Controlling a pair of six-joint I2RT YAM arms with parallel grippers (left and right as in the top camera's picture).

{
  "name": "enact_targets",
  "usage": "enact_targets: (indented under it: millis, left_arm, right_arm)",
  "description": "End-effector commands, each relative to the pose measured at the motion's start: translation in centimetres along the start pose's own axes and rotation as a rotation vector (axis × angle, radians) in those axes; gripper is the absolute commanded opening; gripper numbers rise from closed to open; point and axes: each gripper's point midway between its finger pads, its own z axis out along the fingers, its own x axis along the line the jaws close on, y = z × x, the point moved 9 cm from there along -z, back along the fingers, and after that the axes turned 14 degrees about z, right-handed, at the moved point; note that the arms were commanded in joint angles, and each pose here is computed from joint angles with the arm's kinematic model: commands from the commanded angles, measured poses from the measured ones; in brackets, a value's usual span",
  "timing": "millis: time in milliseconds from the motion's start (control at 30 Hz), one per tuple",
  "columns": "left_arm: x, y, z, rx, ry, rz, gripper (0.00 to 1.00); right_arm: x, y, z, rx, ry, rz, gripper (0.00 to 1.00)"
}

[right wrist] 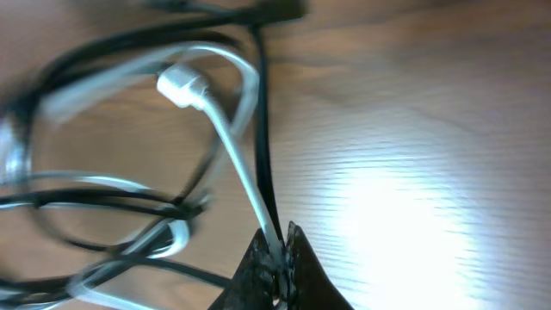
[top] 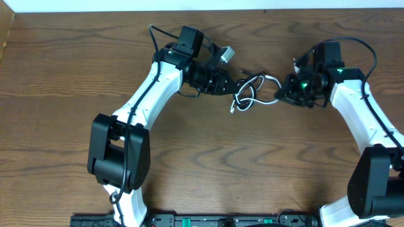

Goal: Untangle cables

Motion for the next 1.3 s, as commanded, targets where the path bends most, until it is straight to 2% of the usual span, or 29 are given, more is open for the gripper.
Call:
enact_targets:
  millis: [0,200,467,600,633,667,733,833,1000,1167,1267]
  left_arm:
    - [1.7,-0.3,-0.6,-0.003,0.077,-0.102,0.07]
    - [2.0,-0.4,-0.7,-0.004,0.098,-0.126,0.08]
    - [1.1,-0.4,0.3,0.016,0.084,-0.141,0.07]
    - [0.6,-0.4,0.6,0.02,0.056,-0.143,0.08]
    - [0.2,-0.3,0.6,0.016,0.025,-0.14,0.07]
    - [-0.1,-0.2,0.4,0.01,0.0,-0.137,0.08]
    - [-0.5,0.0,0.0,-0.002,-0.02,-0.128,0.07]
    - [-1.3,0.3,-0.7,-0.02,-0.018,-0.105,0.07]
    - [-3.2,0.8,-2.2,-0.056,-0.017,-0.059,0.07]
    - [-4.9,1.6,-3.7,-0.116,-0.016,-0.034,0.07]
    - [-5.6,2.2,-4.3,-0.154,-0.019,-0.042,0.08]
  right_arm:
    - [-2.1,1.1,-0.7,-0.144,-0.237,0.026,0.01]
    - [-2.9,0.9,-0.9,-0.156,-0.325,0.035,0.01]
    - [0.9,-0.3,0.2,-0.02,-0.023,-0.054,0.01]
    - [2.0,-0.8,0.7,-0.034,-0.014,-0.084,0.02]
    - [2.0,-0.8,0.7,-0.048,-0.035,-0.071,0.05]
    - [1.9,-0.8,0.8,-0.054,-0.049,-0.069,0.13]
    - [1.7,-0.8,0.7,-0.056,-0.066,-0.064,0.35]
    - [1.4,-0.5,0.5,-0.049,-0.052,-0.08,0.51]
    - [3.1,-0.6,-1.5,0.042,0.208,-0.204,0.58]
    - [5.9,-1.4,-4.1,0.099,0.48,-0.257,0.56]
    - [6.9,-1.6,-4.4,0.131,0.538,-0.226,0.55]
